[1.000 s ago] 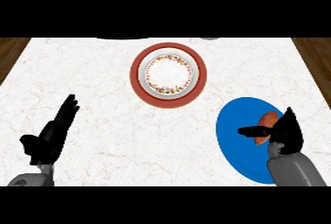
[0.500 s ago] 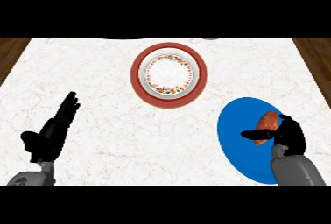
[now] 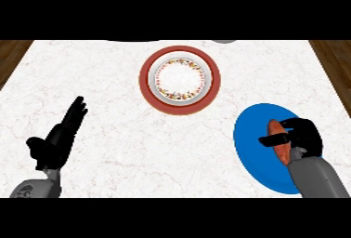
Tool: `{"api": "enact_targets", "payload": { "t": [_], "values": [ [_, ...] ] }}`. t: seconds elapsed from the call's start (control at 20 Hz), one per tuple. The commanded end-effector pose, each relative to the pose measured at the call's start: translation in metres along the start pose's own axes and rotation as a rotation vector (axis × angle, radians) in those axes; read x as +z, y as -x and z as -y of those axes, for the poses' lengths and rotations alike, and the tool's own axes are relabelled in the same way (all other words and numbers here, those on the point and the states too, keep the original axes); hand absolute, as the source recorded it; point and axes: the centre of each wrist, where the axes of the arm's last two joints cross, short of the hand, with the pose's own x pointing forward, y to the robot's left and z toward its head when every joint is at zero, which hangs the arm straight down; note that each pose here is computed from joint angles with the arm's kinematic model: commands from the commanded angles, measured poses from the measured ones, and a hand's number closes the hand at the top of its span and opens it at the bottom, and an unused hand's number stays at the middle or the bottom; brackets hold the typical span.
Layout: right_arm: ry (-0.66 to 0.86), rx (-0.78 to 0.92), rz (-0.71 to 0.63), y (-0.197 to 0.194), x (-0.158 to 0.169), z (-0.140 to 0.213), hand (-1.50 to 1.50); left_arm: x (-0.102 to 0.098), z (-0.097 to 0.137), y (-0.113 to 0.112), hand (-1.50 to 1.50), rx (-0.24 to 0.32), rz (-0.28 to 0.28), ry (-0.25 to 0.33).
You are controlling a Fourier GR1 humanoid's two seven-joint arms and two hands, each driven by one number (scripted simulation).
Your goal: Pick the sweet potato from the plate and place it in the plate
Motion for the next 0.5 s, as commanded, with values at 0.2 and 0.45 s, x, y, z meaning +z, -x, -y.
{"api": "enact_targets", "payload": {
  "t": [0.2,0.45],
  "values": [
    [-0.189,0.412,0.705,-0.031,0.005,0.024,1.50,-0.009,0.016,-0.009,0.00,0.002,0.030,0.078],
    [-0.120,0.433,1.056,-0.041,-0.026,0.083,1.50,-0.009,0.015,-0.009,0.00,0.002,0.037,0.050]
  ]
}}
